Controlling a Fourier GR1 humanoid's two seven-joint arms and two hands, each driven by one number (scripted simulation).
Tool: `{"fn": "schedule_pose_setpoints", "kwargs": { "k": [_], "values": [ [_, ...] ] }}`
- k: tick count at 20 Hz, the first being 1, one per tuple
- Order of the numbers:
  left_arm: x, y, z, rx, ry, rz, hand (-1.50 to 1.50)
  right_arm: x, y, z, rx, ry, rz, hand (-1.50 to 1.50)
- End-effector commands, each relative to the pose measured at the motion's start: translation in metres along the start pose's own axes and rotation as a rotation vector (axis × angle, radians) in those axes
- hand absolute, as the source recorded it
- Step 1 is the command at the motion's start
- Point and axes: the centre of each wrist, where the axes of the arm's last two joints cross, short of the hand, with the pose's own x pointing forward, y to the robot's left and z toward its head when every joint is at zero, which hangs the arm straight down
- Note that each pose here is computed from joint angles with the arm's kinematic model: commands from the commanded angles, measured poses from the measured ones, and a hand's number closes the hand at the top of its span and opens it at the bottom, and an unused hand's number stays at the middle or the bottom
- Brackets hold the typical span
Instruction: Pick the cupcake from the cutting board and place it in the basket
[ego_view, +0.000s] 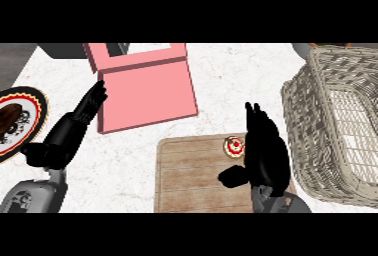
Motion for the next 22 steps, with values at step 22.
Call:
{"fn": "schedule_pose_setpoints", "kwargs": {
  "k": [22],
  "values": [
    [0.011, 0.007, 0.0, 0.007, 0.001, -0.019, 0.0, -0.015, 0.063, -0.024, 0.141, 0.126, 0.05, -1.5]
  ]
}}
